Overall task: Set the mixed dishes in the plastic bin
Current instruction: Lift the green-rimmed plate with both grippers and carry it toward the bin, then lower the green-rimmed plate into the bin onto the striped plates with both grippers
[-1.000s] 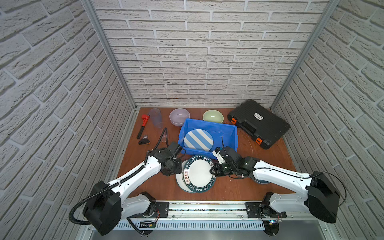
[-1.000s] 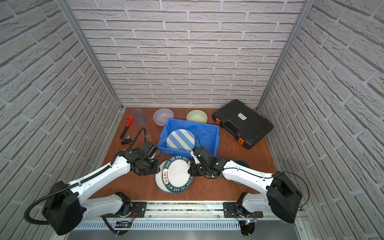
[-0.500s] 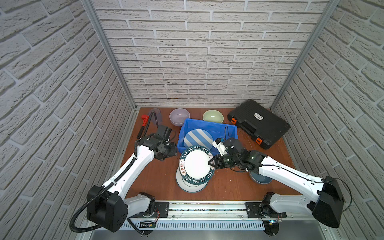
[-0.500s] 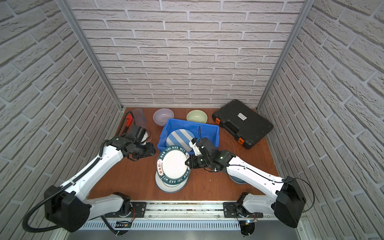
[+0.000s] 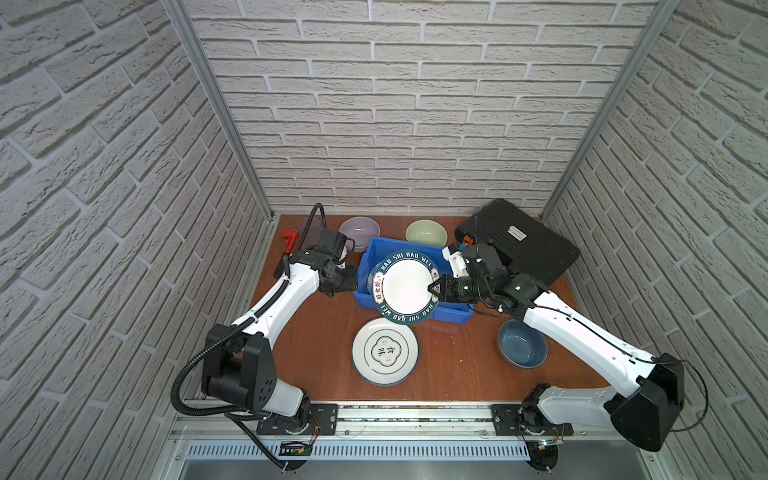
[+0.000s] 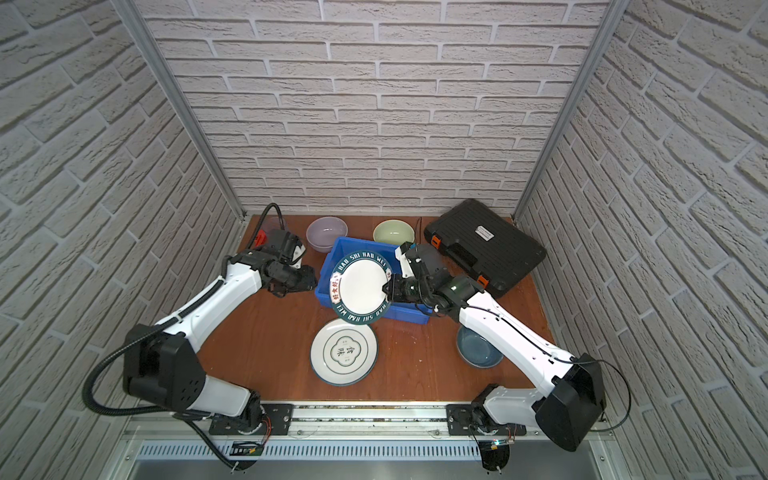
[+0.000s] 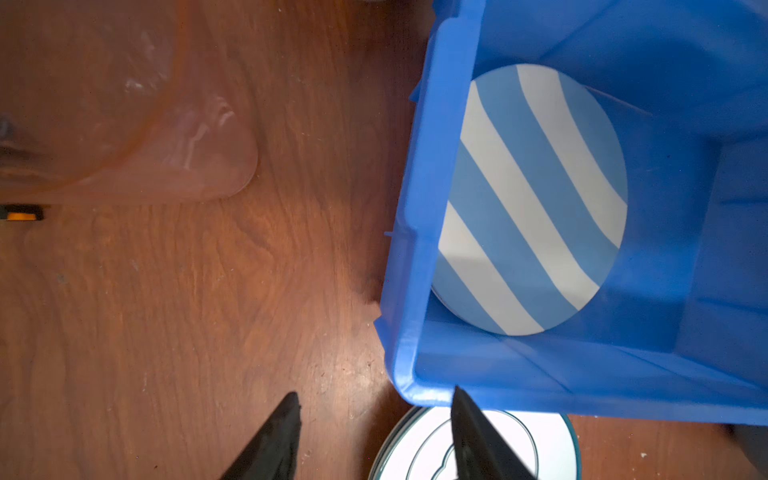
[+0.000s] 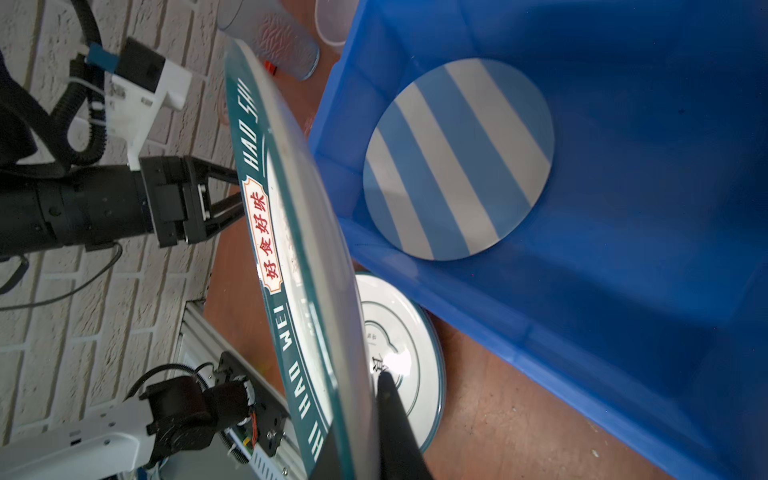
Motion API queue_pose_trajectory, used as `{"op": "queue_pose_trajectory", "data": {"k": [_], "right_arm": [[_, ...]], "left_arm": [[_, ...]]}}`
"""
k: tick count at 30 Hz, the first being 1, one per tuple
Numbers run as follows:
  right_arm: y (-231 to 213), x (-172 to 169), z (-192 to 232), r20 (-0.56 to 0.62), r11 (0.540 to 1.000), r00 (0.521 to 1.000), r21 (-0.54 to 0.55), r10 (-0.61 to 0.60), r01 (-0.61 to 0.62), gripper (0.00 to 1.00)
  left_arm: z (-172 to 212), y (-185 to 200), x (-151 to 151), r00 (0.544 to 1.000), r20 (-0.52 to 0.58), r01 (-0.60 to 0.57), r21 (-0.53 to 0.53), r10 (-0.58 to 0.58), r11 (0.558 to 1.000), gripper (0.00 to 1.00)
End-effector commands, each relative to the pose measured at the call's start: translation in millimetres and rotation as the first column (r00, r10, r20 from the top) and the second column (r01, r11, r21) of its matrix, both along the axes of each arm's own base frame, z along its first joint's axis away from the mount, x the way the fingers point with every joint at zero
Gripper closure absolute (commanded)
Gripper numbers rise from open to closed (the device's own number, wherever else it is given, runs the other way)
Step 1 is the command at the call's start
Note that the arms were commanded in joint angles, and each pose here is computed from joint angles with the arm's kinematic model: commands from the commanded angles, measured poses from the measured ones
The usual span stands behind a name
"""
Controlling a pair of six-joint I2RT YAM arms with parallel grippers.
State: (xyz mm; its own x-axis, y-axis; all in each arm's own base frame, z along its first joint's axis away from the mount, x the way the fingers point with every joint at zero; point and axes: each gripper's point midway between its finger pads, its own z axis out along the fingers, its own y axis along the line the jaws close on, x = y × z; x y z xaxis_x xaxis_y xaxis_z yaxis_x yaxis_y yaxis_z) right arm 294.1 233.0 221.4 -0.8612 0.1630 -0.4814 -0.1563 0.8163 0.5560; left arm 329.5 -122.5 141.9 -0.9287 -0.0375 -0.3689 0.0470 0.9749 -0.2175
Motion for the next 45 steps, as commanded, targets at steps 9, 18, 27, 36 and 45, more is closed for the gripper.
{"op": "queue_pose_trajectory", "data": {"k": [9, 18, 27, 36, 45], "right_arm": [[-24, 51, 15, 0.118, 0.992, 0.986, -0.025, -0.119, 0.123, 0.94], [-18, 85, -6, 0.092, 0.992, 0.988, 0.015, -0.124, 0.124, 0.94], [2, 109, -34, 0.038, 0.994, 0.994, 0.053, -0.1, 0.098, 0.94], [20, 117, -68, -0.035, 0.995, 0.998, 0.087, -0.054, 0.057, 0.94], [28, 122, -95, -0.086, 0.995, 0.996, 0.089, -0.033, 0.041, 0.9]], "left_arm": [[4, -17, 31, 0.992, 0.089, 0.09, -0.035, -0.087, 0.995, 0.36], [-13, -22, 41, 0.992, 0.05, 0.121, -0.018, -0.12, 0.993, 0.49], [-23, -24, 43, 0.993, 0.021, 0.118, -0.022, -0.118, 0.993, 0.59], [-27, -24, 40, 0.993, 0.01, 0.116, -0.026, -0.116, 0.993, 0.61], [-31, -30, 39, 0.992, -0.001, 0.125, -0.028, -0.125, 0.992, 0.62]]}}
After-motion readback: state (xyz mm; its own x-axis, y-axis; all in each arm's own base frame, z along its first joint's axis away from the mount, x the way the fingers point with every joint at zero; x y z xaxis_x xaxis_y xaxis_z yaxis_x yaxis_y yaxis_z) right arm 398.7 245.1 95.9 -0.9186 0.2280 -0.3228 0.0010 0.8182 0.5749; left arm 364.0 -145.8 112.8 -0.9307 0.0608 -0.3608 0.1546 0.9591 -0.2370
